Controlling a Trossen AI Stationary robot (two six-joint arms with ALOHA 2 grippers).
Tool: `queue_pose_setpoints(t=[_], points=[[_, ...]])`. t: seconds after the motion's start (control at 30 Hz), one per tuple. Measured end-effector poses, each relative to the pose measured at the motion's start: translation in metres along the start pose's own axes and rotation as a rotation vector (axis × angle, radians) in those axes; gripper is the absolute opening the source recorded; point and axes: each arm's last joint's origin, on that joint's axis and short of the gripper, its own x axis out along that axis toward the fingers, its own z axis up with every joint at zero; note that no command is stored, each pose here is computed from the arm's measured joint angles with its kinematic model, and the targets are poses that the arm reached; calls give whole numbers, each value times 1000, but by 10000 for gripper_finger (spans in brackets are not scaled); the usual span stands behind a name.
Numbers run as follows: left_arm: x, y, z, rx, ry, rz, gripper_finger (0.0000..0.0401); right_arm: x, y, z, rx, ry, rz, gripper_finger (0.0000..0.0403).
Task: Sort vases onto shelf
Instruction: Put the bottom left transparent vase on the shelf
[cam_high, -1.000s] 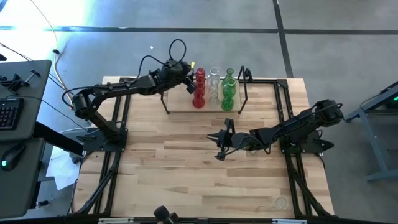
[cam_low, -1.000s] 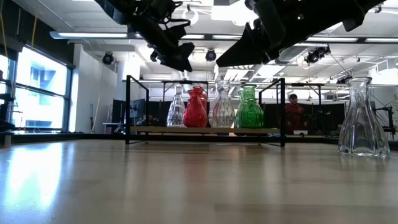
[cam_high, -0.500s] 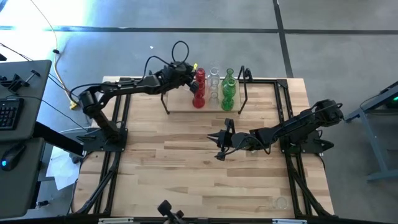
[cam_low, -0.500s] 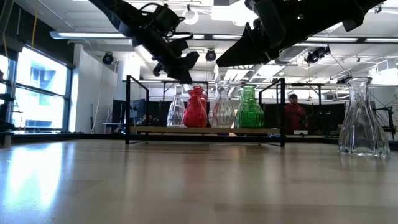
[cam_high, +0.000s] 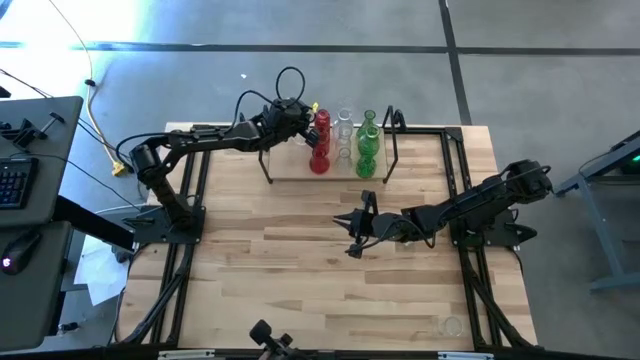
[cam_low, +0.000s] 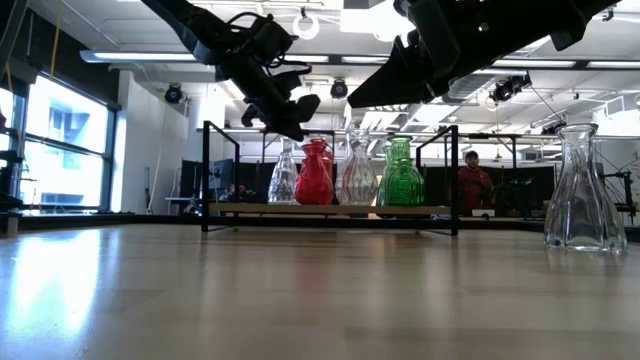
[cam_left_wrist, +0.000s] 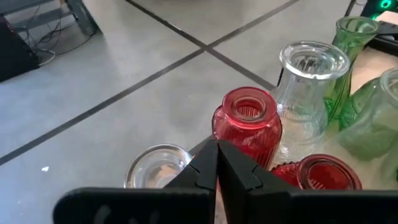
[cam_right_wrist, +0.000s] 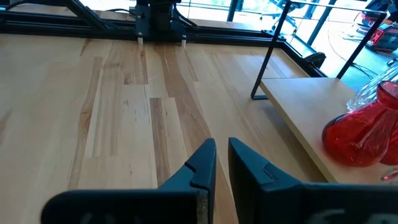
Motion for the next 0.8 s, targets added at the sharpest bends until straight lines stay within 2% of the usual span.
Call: queue_pose_setpoints(t=[0.3, 0.6, 0.8], points=[[0, 2, -3, 5, 29, 49, 0, 0, 0, -1, -2, 12, -1, 23], [-1, 1, -5, 13, 45, 57, 0, 0, 0, -1, -2, 12, -1, 23], [-11, 0, 0, 27, 41, 51, 0, 0, 0, -1, -2, 13, -1, 23]])
